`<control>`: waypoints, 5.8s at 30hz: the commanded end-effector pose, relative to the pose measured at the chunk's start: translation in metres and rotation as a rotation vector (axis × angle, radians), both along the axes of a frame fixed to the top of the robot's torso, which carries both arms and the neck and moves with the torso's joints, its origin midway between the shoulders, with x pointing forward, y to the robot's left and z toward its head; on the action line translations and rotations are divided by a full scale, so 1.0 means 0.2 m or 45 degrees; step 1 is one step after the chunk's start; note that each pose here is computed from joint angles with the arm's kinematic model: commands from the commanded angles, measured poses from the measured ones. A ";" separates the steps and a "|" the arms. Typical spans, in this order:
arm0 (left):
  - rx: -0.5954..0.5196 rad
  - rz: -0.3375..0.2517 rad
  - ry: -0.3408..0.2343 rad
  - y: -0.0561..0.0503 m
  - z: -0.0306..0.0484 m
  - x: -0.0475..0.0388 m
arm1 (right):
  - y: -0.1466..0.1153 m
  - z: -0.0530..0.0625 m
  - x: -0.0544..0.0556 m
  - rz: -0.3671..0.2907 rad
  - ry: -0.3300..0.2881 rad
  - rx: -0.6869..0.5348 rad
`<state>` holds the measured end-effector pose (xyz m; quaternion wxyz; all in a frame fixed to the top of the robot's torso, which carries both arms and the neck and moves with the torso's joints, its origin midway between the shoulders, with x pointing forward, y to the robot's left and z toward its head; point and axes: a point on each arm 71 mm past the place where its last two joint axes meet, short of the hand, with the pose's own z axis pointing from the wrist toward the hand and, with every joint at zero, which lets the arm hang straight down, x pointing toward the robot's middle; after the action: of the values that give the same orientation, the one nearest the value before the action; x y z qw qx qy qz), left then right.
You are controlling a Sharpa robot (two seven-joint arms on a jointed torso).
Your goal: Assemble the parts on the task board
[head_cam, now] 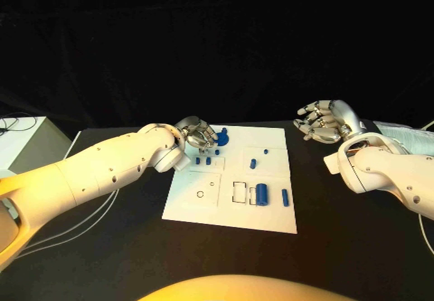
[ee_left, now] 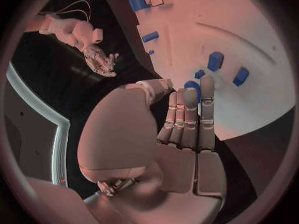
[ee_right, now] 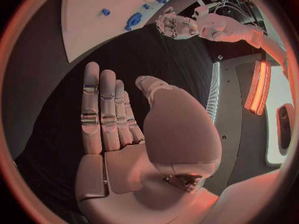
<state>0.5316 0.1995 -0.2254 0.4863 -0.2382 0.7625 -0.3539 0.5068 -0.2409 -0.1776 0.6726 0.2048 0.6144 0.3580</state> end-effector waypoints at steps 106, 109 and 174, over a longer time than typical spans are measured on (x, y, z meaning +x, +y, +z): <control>0.666 -0.296 -0.178 -0.19 -0.094 0.114 | 0.03 0.01 -0.01 0.042 -0.029 -0.020; 0.655 -0.293 -0.191 -0.19 -0.094 0.115 | 0.04 0.01 -0.01 0.043 -0.029 -0.020; 0.578 -0.198 -0.155 0.06 -0.031 0.119 | 0.02 0.01 -0.02 0.036 -0.029 -0.018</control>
<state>0.5562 0.2129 -0.2304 0.5527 -0.0468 0.8016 -0.2232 0.5040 -0.2377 -0.1760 0.6745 0.1940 0.6137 0.3617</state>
